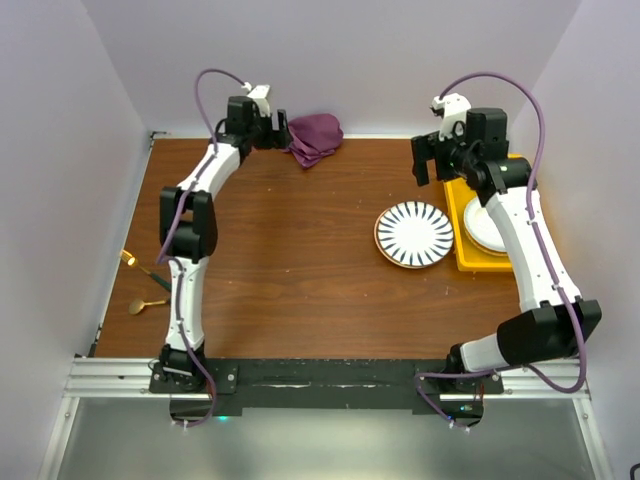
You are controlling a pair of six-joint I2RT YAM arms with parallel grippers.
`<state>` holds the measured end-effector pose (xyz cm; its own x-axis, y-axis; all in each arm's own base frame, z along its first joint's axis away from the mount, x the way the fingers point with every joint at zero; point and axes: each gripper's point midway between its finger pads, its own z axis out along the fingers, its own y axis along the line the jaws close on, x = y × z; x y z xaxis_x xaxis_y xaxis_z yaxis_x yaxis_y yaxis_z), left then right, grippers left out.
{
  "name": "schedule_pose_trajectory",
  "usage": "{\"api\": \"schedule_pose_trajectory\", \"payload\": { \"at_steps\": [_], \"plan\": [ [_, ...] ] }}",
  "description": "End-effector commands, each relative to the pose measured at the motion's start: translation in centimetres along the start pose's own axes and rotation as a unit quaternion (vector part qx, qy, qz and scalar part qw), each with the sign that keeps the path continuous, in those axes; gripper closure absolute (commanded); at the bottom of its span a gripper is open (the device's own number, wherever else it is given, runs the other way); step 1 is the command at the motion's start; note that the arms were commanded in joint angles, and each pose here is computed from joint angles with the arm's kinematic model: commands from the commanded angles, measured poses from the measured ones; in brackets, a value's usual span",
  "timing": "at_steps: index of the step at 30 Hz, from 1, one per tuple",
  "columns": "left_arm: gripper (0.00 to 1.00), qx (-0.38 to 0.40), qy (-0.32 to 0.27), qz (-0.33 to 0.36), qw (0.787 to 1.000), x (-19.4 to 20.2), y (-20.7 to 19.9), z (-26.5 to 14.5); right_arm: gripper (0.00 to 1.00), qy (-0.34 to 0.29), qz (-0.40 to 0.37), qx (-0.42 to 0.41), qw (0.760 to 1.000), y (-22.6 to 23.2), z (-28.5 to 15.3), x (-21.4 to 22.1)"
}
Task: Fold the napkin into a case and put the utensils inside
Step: Pick up the crumpled napkin from the corner of the board.
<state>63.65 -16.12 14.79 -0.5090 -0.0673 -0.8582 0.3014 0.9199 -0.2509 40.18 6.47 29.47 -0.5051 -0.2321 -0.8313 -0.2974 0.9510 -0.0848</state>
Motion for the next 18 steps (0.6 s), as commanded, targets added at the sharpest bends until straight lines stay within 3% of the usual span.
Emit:
{"api": "schedule_pose_trajectory", "payload": {
  "at_steps": [1, 12, 17, 18],
  "plan": [
    [0.13, 0.061, -0.056, -0.026, 0.996, -2.5, -2.5, 1.7, 0.02, -0.012, -0.013, 0.036, 0.999, -1.2, -2.4, -0.6],
    [0.23, 0.086, 0.006, -0.061, 0.994, 3.9, -3.6, 4.8, 0.02, -0.011, -0.012, 0.049, 0.999, -1.6, -2.5, -0.5],
    [0.35, 0.099, 0.018, -0.075, 0.992, 5.3, -4.5, 5.5, 0.02, -0.006, -0.013, 0.056, 0.998, -2.0, -2.1, -0.4],
    [0.42, 0.100, 0.021, -0.079, 0.992, 5.6, -4.6, 5.6, 0.02, -0.008, -0.013, 0.058, 0.998, -2.0, -2.1, -0.6]
  ]
}}
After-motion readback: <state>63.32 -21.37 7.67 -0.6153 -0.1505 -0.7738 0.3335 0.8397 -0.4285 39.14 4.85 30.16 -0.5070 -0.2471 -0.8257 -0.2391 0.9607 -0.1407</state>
